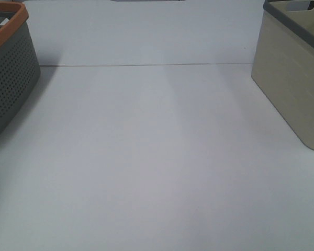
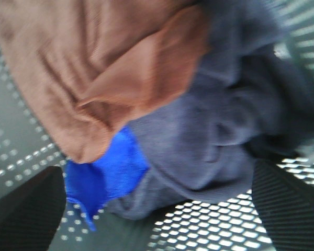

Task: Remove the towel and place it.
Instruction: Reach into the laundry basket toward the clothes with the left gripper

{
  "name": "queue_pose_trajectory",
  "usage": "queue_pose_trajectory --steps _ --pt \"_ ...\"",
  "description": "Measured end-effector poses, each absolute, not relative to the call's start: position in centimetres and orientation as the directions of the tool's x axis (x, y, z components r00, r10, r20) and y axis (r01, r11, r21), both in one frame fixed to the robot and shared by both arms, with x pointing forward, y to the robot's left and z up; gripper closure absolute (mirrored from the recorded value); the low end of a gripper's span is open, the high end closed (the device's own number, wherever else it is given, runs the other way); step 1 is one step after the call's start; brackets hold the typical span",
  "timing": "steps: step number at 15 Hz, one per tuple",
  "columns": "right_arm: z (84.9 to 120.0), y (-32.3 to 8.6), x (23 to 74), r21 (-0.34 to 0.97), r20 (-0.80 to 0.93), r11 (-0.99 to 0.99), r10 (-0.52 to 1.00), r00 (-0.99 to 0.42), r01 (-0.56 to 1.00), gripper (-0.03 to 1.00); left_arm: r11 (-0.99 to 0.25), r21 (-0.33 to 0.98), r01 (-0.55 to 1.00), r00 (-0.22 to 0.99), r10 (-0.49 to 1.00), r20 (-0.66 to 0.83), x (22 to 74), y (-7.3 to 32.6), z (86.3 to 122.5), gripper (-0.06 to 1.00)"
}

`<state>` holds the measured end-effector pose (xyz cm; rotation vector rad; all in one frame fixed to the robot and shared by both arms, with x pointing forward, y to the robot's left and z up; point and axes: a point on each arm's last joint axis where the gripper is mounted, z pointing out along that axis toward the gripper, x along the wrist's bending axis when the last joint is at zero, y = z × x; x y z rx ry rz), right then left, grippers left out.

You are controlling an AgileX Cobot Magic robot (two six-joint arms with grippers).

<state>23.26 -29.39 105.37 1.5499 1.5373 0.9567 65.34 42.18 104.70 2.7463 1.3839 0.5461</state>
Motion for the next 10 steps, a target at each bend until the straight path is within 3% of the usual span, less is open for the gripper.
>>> queue_pose_trajectory --steps 5,10 --pt "105.4 -29.4 23.3 0.894 0.007 -0.008 1.000 0.004 0.448 0.34 -0.703 0.180 0.688 0.601 0.691 0.402 68.2 44.1 100.8 0.04" --pt "105.4 -29.4 23.3 0.894 0.007 -0.008 1.000 0.004 0.448 0.34 -0.838 0.153 0.524 0.699 0.526 0.484 70.3 41.1 99.5 0.06"
